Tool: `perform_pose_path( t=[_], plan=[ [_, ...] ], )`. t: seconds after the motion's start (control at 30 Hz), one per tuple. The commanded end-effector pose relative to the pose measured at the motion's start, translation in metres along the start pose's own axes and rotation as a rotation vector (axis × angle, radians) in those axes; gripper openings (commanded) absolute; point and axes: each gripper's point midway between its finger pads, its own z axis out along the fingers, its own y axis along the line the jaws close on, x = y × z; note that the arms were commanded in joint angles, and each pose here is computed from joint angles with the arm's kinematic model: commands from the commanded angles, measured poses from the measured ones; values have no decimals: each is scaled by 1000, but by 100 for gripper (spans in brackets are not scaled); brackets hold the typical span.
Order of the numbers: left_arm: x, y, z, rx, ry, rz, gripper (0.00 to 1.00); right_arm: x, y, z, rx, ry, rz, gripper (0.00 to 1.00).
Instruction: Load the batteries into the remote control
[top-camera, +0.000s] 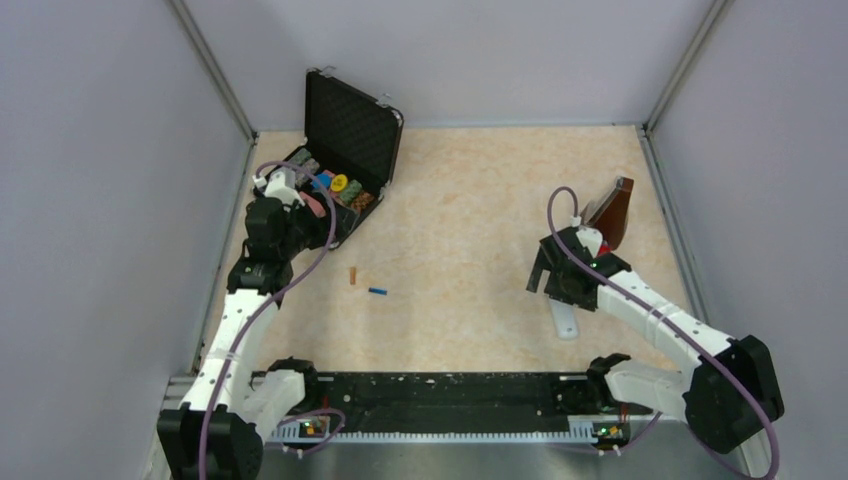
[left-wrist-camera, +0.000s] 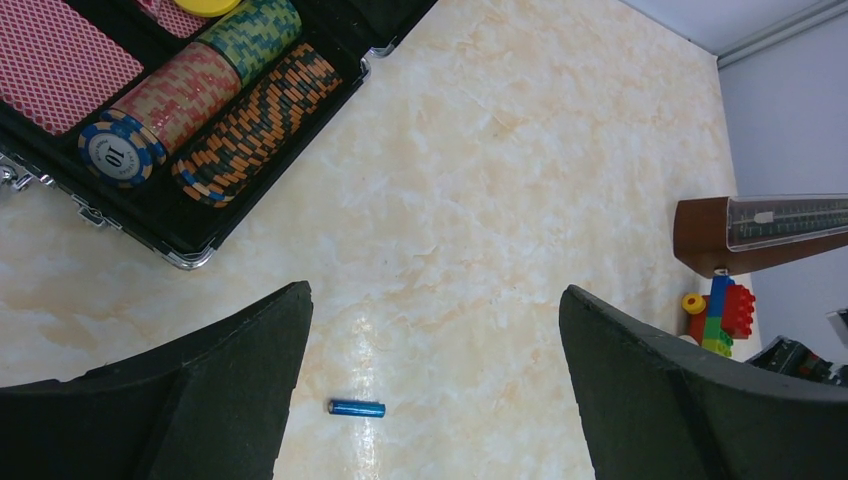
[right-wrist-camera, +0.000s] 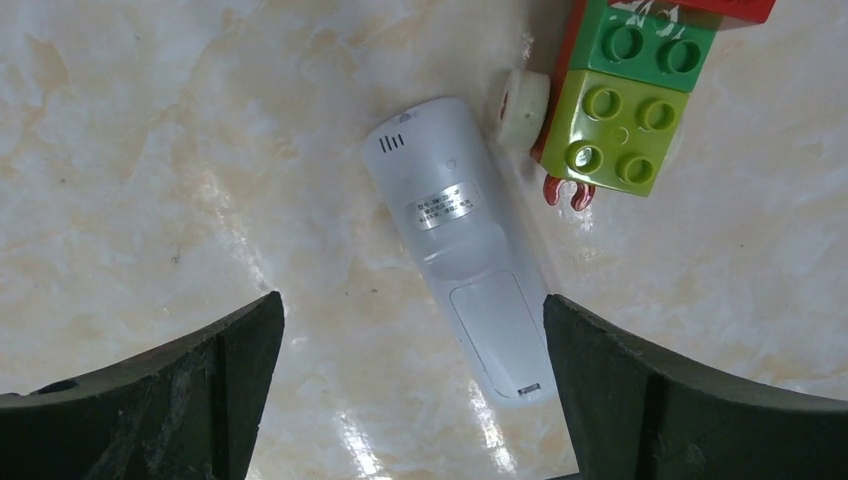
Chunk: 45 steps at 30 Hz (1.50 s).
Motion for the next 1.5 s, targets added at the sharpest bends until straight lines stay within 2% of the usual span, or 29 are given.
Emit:
perform_pose_path(
  t=[0.0,0.07,0.23,0.4,0.5,0.63,0.77,0.83,1.03,1.23,1.47],
  plan=[
    [-21,-13,-1,41,-69,26,97,12,-4,23,5,37,102,99],
    [-23,-11,-1,33,-75,29,97,20,-6,32,-20,75,132,99],
    [-26,-9,-2,19,-87,42,97,15,-12,38,-2,55,128,98],
    [-27,-7,0,8,-92,38,97,30,-17,50,43,122,105,93],
    [-28,-7,1,10,-96,33,97,41,-14,56,38,172,104,83],
    [-29,-11,1,26,-96,30,97,45,-5,60,-2,193,94,56],
    [-13,-48,-2,249,-2,73,96,42,6,60,-57,200,69,36],
    [-1,-59,-4,328,57,82,95,36,21,56,-126,189,51,31],
    [29,-70,-5,395,158,67,95,4,89,19,-406,112,-34,27],
    [39,-91,-10,467,196,-10,95,-27,163,-46,-814,8,-122,26],
    [50,-139,-12,553,369,-181,95,-39,218,-133,-1225,-43,-307,24]
  ],
)
